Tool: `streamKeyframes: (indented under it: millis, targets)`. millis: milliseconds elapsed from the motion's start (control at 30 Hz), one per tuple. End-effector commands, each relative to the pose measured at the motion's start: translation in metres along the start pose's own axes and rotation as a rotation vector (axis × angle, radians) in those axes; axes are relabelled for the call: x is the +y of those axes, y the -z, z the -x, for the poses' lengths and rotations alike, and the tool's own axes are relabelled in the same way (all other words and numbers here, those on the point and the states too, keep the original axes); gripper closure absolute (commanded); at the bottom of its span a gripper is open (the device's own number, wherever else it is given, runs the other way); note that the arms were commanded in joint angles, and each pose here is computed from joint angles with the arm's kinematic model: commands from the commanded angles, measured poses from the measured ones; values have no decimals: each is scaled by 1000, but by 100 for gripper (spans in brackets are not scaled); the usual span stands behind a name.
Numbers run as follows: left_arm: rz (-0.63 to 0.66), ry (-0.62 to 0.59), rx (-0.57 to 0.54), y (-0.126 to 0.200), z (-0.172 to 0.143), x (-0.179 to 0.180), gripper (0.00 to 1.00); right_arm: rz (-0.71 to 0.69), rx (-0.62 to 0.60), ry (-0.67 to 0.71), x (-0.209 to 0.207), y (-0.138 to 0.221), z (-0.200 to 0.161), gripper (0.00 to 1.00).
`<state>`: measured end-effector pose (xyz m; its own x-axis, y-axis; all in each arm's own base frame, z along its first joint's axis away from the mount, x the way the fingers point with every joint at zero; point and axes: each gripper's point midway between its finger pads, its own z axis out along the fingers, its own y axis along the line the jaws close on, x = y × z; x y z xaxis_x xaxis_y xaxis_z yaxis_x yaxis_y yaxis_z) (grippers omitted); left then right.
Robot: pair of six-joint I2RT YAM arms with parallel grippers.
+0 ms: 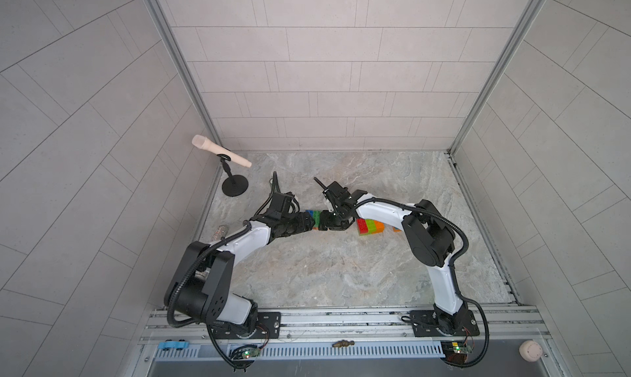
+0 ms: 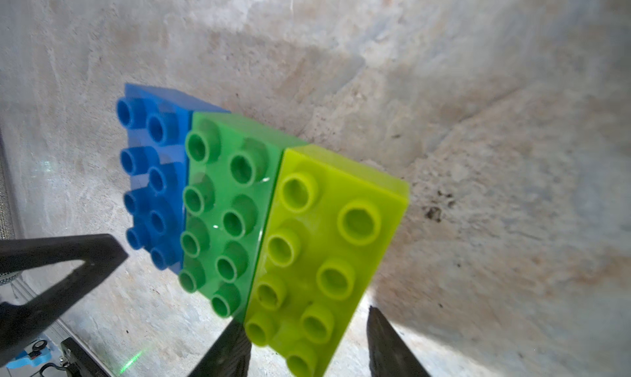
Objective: Assemble a rectangle with lego
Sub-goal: Move the lego brick at the center of the board, then reset both arms
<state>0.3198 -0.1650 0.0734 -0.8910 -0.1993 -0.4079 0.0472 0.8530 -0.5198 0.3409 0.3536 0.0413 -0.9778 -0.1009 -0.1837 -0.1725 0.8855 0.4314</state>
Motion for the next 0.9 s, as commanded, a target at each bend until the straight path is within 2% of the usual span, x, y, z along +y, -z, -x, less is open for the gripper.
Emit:
streamKeyframes:
  millis: [0, 233, 367, 467, 567, 700, 867]
  targets:
    - [42, -67, -68, 19, 16, -1, 23, -22, -4, 75, 2, 14, -7, 43]
    - [95, -168, -237, 47, 34, -7, 20, -77, -53, 210, -5, 43, -20, 40]
    - [109, -231, -379, 61, 46, -16, 18, -143, -120, 291, -17, 68, -21, 38]
    - [122, -325, -478, 68, 51, -28, 17, -208, -194, 342, -30, 89, -20, 36]
    - [156, -416, -539, 74, 57, -37, 16, -283, -289, 355, -51, 113, -15, 34]
    - [258, -490, -602, 89, 69, -30, 16, -404, -463, 283, -93, 159, -3, 30]
    - [510, -455, -779, 124, 82, 10, 15, -578, -802, 112, -150, 251, -3, 26]
